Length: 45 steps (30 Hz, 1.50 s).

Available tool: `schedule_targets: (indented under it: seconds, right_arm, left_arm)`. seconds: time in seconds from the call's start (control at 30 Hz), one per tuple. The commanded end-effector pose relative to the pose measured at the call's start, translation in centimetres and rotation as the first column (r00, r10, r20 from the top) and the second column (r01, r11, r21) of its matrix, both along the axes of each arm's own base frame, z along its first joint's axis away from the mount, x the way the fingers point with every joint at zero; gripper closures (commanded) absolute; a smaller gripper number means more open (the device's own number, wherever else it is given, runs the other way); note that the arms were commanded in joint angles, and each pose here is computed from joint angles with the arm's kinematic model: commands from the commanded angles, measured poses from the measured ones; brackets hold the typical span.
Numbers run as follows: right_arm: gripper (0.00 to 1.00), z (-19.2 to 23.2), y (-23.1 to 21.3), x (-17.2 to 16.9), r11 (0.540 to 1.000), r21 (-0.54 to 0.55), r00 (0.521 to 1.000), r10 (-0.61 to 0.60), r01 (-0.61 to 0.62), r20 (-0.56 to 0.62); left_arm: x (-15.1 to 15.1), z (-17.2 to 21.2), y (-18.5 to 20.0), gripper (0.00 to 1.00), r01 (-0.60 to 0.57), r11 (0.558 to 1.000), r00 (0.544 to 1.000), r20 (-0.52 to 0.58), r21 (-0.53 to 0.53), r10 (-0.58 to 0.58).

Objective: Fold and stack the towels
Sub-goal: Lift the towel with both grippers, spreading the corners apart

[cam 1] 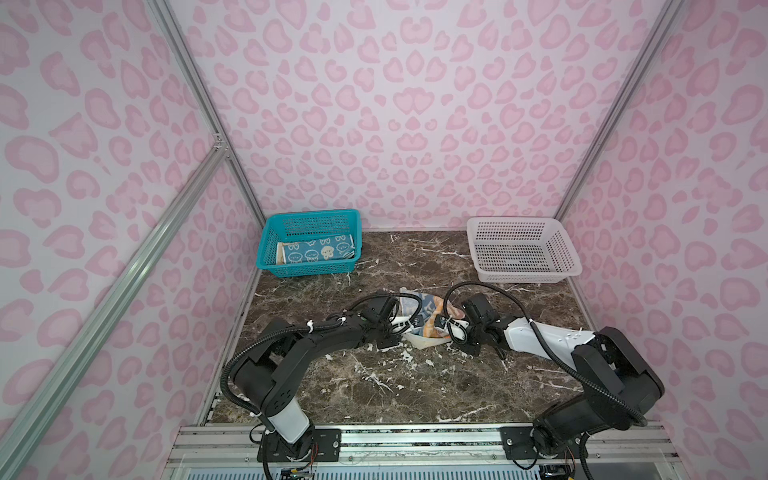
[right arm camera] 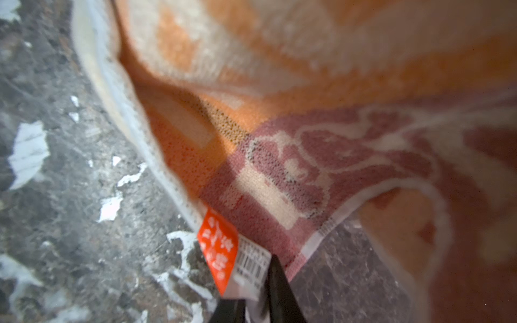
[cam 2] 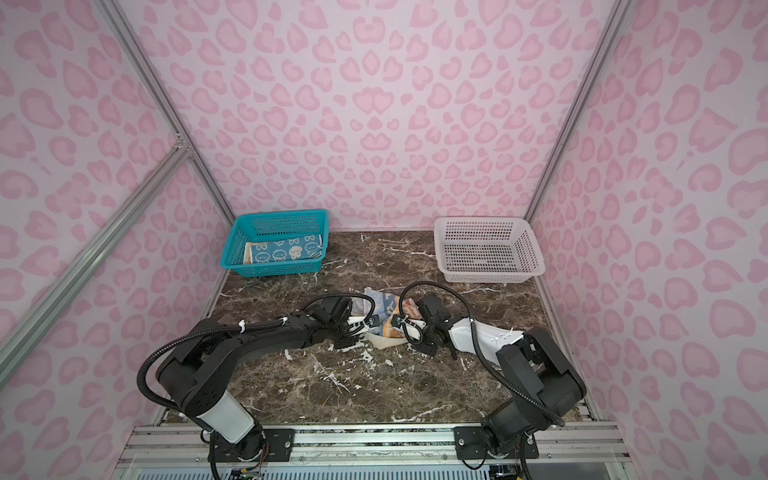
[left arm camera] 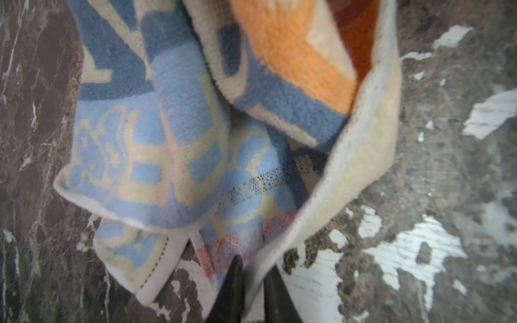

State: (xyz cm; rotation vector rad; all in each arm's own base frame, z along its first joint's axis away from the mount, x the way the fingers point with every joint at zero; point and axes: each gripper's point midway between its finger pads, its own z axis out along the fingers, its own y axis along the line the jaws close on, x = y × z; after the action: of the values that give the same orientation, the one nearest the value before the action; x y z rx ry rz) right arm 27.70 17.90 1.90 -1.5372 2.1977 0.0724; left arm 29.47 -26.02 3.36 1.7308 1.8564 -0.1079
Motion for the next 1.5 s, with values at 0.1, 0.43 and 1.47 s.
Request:
schedule_targets:
  seconds: [0.1,0.43,1.47]
  right_arm:
    - [1.00,0.5,0.4,0.3,1.000,0.031,1.000,-0.001,0.000,0.026]
    - [1.00,6.5,1.7,1.8,0.984,0.179,0.983,-0.035,0.002,0.180]
    - [1.00,43.8,4.1,-5.9,0.773,0.554,0.790,-0.116,-0.308,0.602]
  left_arm:
    - [0.5,0.3,0.3,0.96,-0.032,0.999,0.999,0.018,0.017,0.032]
    - [2.8,5.3,0.2,0.96,-0.168,0.983,0.981,0.085,-0.067,0.173]
    - [-5.1,43.4,4.5,0.97,0.167,0.803,0.829,0.522,-0.573,0.200]
